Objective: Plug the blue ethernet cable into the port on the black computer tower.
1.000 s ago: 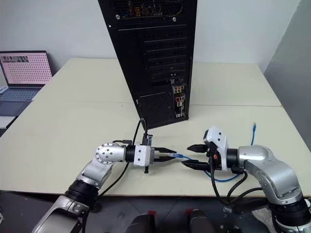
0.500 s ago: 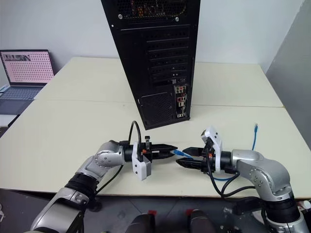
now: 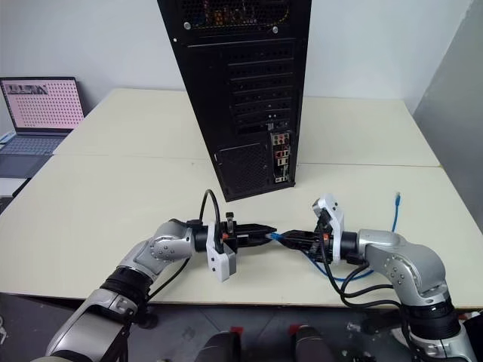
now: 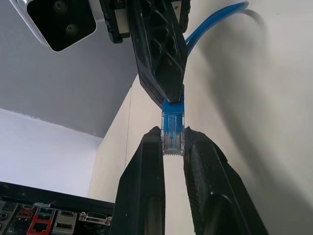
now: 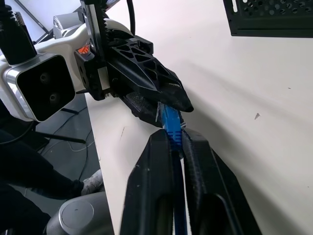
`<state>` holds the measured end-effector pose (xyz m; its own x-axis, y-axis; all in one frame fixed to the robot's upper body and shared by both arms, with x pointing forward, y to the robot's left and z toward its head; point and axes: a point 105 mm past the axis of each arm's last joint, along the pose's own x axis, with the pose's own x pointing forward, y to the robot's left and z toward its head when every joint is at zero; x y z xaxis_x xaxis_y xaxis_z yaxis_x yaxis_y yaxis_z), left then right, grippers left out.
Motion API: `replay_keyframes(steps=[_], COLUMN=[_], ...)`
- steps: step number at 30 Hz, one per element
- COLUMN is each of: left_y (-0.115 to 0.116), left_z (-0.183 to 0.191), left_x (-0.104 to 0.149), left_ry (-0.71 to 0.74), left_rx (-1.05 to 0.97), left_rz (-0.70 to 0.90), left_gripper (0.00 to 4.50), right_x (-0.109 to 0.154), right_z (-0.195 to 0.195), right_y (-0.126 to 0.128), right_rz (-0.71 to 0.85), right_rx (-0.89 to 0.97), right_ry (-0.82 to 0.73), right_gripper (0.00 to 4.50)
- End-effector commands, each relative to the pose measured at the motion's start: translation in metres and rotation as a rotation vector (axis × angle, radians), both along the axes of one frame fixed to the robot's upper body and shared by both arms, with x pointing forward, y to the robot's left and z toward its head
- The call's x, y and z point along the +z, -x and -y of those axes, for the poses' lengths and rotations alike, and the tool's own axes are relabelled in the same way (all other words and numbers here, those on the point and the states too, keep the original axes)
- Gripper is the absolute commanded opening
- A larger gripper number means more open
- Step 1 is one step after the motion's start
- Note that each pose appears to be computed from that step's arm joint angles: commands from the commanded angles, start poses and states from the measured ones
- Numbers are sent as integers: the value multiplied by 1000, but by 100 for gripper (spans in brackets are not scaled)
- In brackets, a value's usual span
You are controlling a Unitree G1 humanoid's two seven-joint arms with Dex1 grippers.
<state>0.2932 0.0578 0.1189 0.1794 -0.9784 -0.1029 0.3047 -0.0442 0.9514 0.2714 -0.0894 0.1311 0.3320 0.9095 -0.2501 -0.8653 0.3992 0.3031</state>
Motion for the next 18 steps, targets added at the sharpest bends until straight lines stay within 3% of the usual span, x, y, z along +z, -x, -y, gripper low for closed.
replay_keyframes(steps=[1, 9, 11, 15, 18], left_y=[1, -1, -3, -11, -24], left_z=[4, 4, 3, -3, -10], left_x=[11, 9, 8, 9, 17], left_ry=[42, 71, 71, 89, 193], left_rx=[-12, 22, 36, 124, 254], left_rz=[36, -7, -30, -165, -325], left_gripper=[27, 27, 98, 169, 222], right_x=[9, 12, 13, 25, 36], right_z=[-8, -5, -4, 3, 7], right_y=[3, -2, -3, -12, -18], right_rz=[18, 16, 29, 123, 192], right_rx=[43, 38, 35, -13, -66], right_ry=[-36, -33, -19, 13, 16], right_gripper=[0, 0, 0, 0, 0])
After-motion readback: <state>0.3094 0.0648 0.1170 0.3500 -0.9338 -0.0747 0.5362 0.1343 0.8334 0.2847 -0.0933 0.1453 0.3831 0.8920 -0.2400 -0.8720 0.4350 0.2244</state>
